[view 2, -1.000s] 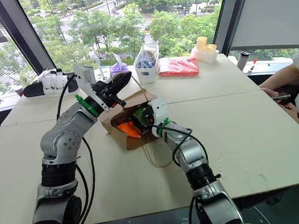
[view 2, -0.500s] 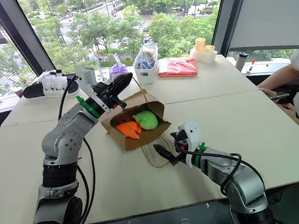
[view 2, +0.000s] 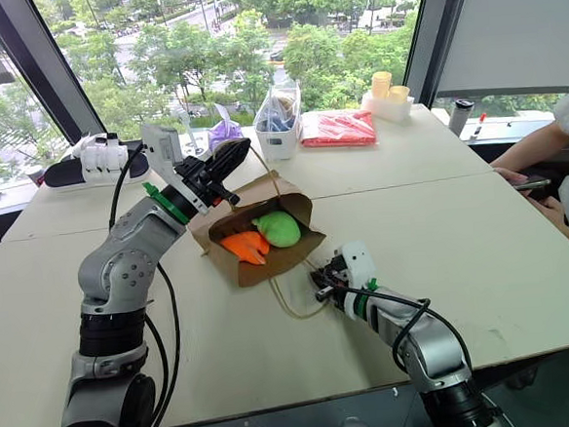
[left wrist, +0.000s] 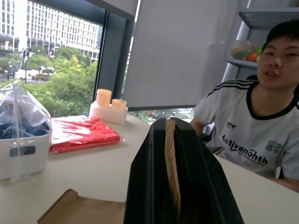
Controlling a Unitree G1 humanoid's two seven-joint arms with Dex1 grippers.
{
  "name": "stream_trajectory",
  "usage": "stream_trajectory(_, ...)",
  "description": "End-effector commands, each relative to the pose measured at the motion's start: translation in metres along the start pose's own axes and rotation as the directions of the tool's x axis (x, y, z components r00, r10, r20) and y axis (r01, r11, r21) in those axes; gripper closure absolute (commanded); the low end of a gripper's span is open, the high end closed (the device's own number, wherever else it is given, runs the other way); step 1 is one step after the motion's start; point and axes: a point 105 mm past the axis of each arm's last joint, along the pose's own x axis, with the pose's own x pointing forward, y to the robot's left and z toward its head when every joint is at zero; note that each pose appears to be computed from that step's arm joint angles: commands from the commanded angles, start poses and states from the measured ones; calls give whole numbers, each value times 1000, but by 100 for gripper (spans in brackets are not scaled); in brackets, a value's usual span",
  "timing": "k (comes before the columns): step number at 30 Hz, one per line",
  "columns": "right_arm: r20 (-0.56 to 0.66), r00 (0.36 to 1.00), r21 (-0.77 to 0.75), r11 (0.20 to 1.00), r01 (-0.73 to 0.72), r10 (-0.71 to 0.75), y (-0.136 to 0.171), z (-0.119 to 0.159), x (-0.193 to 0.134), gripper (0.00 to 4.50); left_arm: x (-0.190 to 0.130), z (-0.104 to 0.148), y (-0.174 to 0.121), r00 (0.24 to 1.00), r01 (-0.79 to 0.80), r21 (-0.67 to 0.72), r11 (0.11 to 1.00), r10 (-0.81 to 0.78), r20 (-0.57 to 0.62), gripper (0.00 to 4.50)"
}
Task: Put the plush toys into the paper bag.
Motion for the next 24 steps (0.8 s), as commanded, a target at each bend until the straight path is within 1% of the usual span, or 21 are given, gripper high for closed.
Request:
stream_trajectory(1, 147, 986, -75, 995, -72, 82, 14, 53, -13, 447, 1, 22, -2, 997, 5, 61, 998, -10, 72, 450)
stream_trajectory(4, 265, 960, -102, 992, -69, 93, 11, 101, -23, 447, 9, 28, 4, 996, 1, 80, 997, -8, 85, 450)
stream_trajectory(8, 384, 917, -134, 989, -57, 105, 4, 159, -38, 447, 27, 38, 10, 994, 31, 129, 991, -44, 99, 450)
stream_trajectory(9, 403, 909, -137, 989, -55, 106, 3, 170, -41, 447, 31, 40, 11, 993, 35, 138, 990, -50, 103, 450)
stream_trajectory(11, 417, 902, -143, 988, -53, 108, 2, 180, -45, 447, 36, 42, 15, 993, 38, 153, 987, -54, 105, 450)
stream_trajectory(15, 412, 904, -141, 988, -58, 112, 2, 181, -45, 447, 39, 33, 30, 997, 5, 152, 988, -17, 78, 450)
stream_trajectory(19, 355, 931, -119, 992, -45, 84, -3, 156, -35, 447, 30, -5, 46, 999, -18, 167, 986, 24, -33, 450)
stream_trajectory(21, 339, 937, -123, 992, -44, 83, -2, 150, -34, 447, 26, -13, 48, 998, -13, 167, 986, 24, -62, 450)
stream_trajectory(24, 326, 940, -128, 990, -58, 98, 2, 146, -36, 447, 18, -24, 46, 992, 12, 108, 994, 3, -130, 450)
